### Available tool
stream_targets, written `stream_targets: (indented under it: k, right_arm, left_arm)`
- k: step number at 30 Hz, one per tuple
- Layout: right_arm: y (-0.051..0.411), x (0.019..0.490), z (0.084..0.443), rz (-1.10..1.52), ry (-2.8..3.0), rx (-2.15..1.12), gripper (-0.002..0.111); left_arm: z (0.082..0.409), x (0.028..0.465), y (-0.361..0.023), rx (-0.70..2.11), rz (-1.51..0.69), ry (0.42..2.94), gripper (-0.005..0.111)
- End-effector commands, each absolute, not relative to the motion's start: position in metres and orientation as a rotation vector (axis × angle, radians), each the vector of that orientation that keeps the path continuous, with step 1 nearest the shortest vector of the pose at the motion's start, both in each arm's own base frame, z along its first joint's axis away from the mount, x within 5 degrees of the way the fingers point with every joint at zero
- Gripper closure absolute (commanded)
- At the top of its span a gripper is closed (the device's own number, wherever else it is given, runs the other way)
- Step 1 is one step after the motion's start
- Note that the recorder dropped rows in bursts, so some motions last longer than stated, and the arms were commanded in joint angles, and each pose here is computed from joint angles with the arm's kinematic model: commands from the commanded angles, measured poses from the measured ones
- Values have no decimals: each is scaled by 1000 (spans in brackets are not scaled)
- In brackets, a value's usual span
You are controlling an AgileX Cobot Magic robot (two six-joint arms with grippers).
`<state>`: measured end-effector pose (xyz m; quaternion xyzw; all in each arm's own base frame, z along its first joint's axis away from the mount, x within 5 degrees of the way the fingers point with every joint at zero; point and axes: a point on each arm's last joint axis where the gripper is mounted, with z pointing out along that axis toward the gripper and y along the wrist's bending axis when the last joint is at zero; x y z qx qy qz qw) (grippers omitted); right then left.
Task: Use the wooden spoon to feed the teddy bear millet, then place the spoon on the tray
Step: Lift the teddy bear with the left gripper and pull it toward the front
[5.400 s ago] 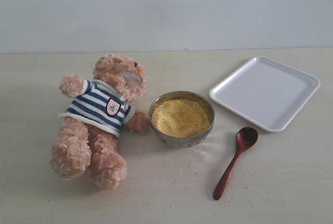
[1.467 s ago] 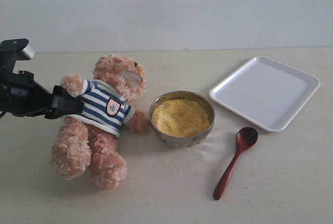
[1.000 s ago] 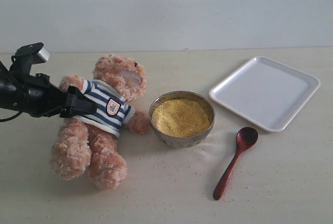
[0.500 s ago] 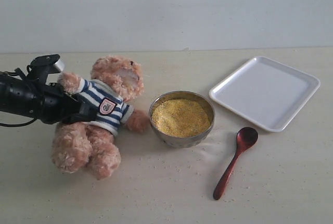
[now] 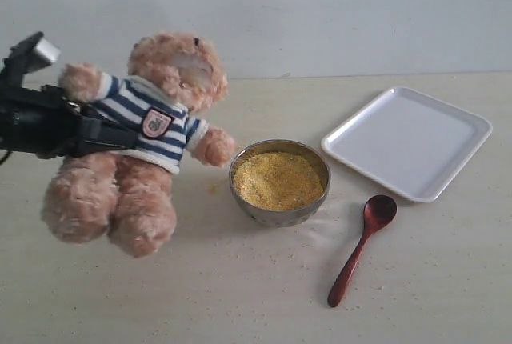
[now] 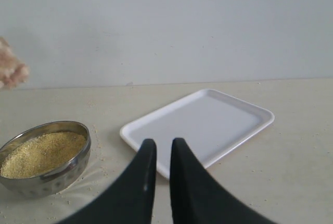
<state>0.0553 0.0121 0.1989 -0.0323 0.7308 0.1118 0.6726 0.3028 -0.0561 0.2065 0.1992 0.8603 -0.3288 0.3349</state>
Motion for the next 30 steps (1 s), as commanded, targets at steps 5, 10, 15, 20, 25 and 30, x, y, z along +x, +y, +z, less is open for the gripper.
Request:
stream_targets:
  k: [5,10,15,20,25,30]
  right_arm:
    - [12,55,200,247,1635,-80,96]
    - [12,55,200,247,1635,-80,96]
    - [12,55,200,247,1635,-80,96]
    - [12,55,200,247,1635,-80,96]
    - [12,55,200,247,1635,-80,96]
    - [12,55,200,247,1635,-80,96]
  left_arm:
    - [237,228,-11,360,-1131,2014,102]
    - [224,183,-20,318,-1093,1965,102]
    - [216,154,-32,301,-1083,1928,102]
    - [193,131,-40,295,-1092,1943,102]
    - [194,133,-39,247,-1087,1909,102]
    - [194,132,-40,249,-1087,1911,102]
